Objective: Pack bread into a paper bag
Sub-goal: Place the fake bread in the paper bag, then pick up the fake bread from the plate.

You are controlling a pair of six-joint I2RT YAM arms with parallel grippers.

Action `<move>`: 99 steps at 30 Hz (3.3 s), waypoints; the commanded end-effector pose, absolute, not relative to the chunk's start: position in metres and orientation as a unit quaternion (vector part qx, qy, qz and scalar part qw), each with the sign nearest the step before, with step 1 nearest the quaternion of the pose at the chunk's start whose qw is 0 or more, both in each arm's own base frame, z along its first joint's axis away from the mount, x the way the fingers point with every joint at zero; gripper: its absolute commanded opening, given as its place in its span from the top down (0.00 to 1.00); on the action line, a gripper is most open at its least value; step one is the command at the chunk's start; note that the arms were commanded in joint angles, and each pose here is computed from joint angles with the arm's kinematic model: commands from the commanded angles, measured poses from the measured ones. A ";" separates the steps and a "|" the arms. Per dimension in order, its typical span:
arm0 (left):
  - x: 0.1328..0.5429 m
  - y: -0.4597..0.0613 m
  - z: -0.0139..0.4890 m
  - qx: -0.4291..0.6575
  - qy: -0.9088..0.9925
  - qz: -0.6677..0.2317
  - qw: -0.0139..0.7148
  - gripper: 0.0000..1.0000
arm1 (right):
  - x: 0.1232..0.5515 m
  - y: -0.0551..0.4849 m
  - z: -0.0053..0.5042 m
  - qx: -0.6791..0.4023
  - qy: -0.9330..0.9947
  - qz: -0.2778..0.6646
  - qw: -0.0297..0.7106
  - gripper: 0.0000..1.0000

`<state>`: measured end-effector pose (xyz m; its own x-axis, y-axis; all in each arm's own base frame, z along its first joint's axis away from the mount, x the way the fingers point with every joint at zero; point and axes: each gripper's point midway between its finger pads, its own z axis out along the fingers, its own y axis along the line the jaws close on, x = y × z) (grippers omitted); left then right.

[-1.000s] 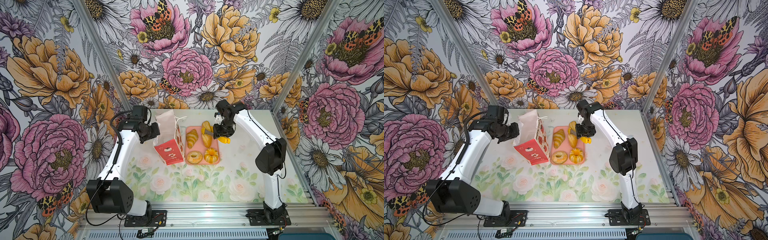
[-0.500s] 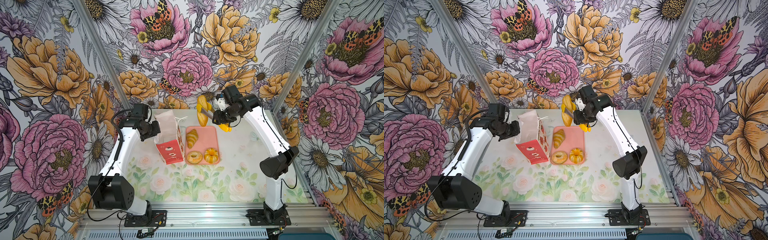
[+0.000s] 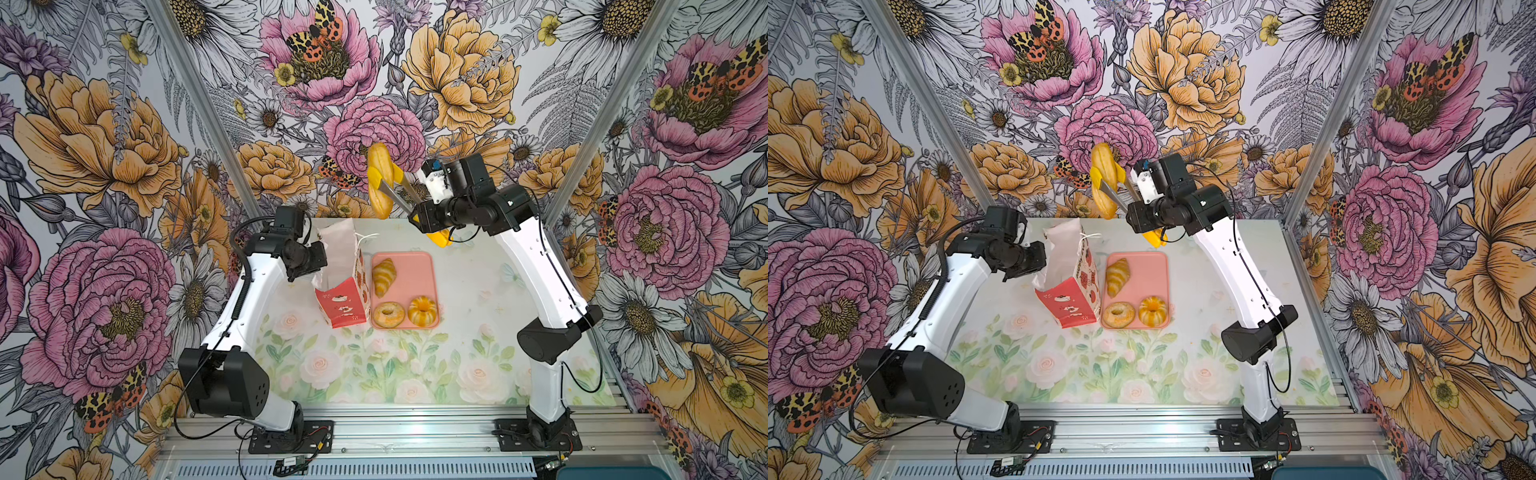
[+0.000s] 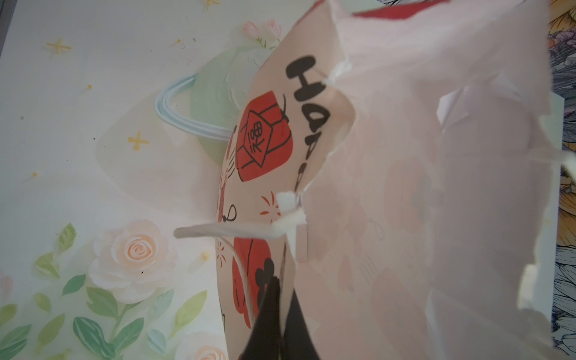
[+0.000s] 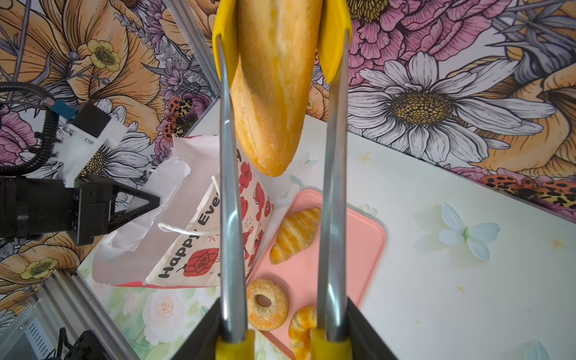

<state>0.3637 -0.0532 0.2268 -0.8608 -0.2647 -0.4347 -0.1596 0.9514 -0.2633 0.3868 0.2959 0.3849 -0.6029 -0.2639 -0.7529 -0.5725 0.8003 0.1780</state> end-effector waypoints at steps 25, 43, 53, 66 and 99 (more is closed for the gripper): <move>0.356 -0.054 0.230 -0.106 0.958 -0.096 0.248 1.00 | 0.346 0.381 0.377 -0.308 0.840 0.269 0.357 0.42; 0.356 -0.053 0.224 -0.105 0.960 -0.094 0.240 1.00 | 0.355 0.364 0.373 -0.291 0.852 0.225 0.373 0.37; 0.354 -0.051 0.222 -0.106 0.961 -0.093 0.238 1.00 | 0.403 0.293 0.377 -0.187 0.882 0.173 0.397 0.36; 0.351 -0.045 0.221 -0.113 0.960 -0.092 0.238 1.00 | 0.407 0.222 0.302 -0.110 0.938 0.146 0.294 0.36; 0.350 -0.046 0.215 -0.107 0.963 -0.098 0.227 1.00 | 0.351 0.288 0.172 -0.142 0.962 0.209 0.102 0.35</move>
<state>0.3552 -0.0477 0.2192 -0.8625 -0.2609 -0.4337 -0.1711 0.9568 -0.2351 0.3416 0.2793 0.1642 -0.9473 -0.2407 -0.2113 -0.3037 0.8849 0.3533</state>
